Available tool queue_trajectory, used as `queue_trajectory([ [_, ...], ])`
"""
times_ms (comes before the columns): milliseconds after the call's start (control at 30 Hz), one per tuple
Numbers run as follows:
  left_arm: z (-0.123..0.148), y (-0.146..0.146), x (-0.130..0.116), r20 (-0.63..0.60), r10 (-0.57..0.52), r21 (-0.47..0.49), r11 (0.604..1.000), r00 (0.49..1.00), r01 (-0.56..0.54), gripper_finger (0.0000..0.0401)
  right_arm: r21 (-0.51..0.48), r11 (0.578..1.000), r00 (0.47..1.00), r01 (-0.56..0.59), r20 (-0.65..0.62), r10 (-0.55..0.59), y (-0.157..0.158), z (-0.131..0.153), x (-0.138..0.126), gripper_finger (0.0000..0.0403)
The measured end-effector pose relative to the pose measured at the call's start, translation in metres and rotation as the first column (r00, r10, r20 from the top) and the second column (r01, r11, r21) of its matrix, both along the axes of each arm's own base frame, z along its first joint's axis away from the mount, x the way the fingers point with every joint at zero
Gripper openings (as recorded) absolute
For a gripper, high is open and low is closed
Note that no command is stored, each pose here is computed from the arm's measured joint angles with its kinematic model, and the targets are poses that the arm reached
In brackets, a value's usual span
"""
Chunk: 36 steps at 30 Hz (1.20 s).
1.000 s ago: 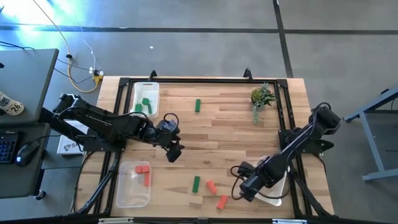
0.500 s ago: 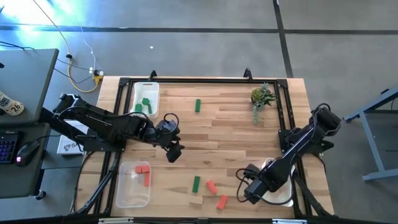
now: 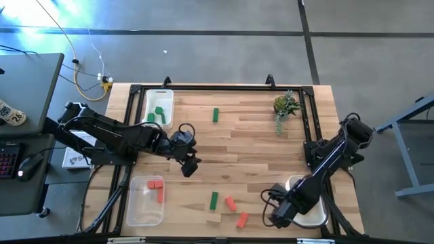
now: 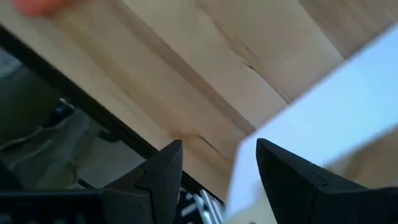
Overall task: Sort & place blocks by color
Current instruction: Put the brown block into the bottom white bin
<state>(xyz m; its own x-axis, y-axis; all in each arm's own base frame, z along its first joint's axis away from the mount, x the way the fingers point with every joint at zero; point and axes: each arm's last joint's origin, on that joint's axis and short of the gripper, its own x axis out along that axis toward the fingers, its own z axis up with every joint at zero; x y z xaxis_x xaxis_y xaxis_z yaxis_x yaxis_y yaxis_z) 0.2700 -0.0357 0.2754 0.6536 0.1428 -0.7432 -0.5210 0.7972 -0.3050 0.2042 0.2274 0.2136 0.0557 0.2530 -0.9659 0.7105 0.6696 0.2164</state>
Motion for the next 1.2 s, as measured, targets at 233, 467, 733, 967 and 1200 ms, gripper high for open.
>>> queue_trajectory([
  [233, 0.0, -0.001, 0.0, -0.005, -0.024, -0.033, 0.999, 1.0, 0.024, 0.0207, -0.055, 0.997, 0.973, -0.052, 0.22, 0.063, -0.005, 0.003, 0.02, 0.0193],
  [467, -0.006, -0.004, -0.007, -0.089, -0.017, -0.063, 0.998, 0.996, 0.011, 0.0207, -0.098, 0.988, 0.904, -0.12, 0.401, 0.15, -0.013, 0.008, 0.045, 0.0193],
  [733, -0.009, -0.012, -0.014, -0.162, -0.114, -0.038, 0.993, 0.98, 0.11, 0.0207, -0.069, 0.997, 0.845, -0.029, 0.531, 0.061, -0.03, 0.016, 0.072, 0.0193],
  [967, -0.011, -0.013, -0.018, -0.211, -0.17, -0.038, 0.985, 0.963, 0.166, 0.0207, 0.014, 0.999, 0.757, 0.043, 0.652, -0.042, -0.048, 0.027, 0.099, 0.0193],
  [1200, 0.001, -0.01, -0.032, -0.212, -0.231, -0.011, 0.972, 0.95, 0.234, 0.0207, 0.059, 0.997, 0.576, 0.058, 0.813, -0.082, -0.062, 0.045, 0.123, 0.0193],
])
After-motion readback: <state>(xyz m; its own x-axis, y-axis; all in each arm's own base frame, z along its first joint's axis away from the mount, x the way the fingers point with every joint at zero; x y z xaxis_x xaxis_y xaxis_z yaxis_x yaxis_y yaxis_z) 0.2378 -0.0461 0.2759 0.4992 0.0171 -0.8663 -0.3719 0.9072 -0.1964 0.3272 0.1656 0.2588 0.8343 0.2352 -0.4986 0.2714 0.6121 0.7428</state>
